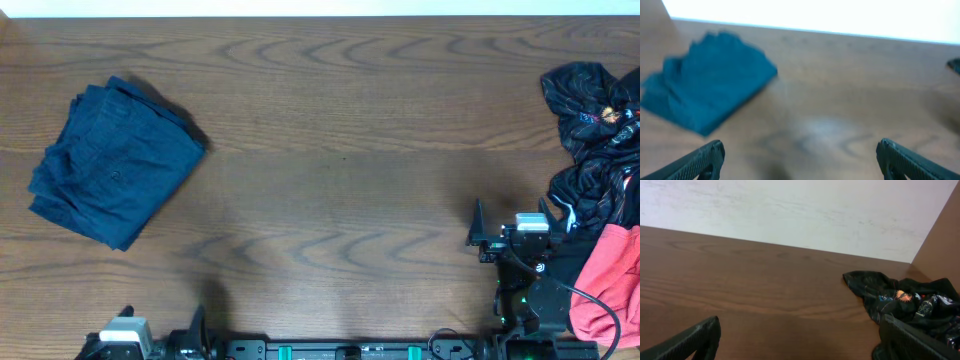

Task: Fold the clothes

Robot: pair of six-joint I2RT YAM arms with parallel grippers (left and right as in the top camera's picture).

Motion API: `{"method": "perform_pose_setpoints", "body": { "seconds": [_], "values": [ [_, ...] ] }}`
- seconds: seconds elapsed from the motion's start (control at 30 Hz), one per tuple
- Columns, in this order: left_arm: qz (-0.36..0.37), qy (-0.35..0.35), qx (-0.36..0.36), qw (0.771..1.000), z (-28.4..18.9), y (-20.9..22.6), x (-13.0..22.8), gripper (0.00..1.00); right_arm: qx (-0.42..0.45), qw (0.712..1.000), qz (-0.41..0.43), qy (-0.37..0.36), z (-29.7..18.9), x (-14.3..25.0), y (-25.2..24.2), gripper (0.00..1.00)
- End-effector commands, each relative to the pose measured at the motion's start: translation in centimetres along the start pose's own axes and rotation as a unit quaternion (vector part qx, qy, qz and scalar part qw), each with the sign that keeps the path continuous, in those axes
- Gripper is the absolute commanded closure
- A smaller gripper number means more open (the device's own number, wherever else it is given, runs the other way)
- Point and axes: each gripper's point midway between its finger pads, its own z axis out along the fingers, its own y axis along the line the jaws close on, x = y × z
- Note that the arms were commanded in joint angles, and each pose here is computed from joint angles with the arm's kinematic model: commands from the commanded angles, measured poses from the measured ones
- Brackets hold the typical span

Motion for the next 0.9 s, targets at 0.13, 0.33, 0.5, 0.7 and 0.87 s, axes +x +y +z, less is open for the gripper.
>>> {"method": "perform_pose_setpoints", "body": {
  "seconds": [0.13, 0.33, 0.5, 0.7, 0.87],
  "values": [
    [0.053, 0.04, -0.034, 0.997, 4.9, 1.4, 2.6, 0.02, 0.002, 1.0, 0.009, 0.0, 0.0, 0.1, -0.1, 0.01],
    [0.06, 0.006, -0.039, 0.997, 10.3, 2.4, 3.9, 0.02, 0.002, 1.0, 0.009, 0.0, 0.0, 0.1, -0.1, 0.01],
    [0.062, -0.015, -0.032, 0.997, 14.8, 2.9, 5.8, 0.02, 0.002, 1.0, 0.009, 0.0, 0.0, 0.1, -0.1, 0.01],
    [0.065, -0.041, -0.023, 0.997, 19.0, 3.3, 7.8, 0.02, 0.002, 1.0, 0.009, 0.0, 0.0, 0.1, -0.1, 0.01],
    [0.071, -0.09, -0.023, 0.993, 20.9, 3.6, 7.9, 0.02, 0.002, 1.0, 0.009, 0.0, 0.0, 0.1, -0.1, 0.01]
  ]
}}
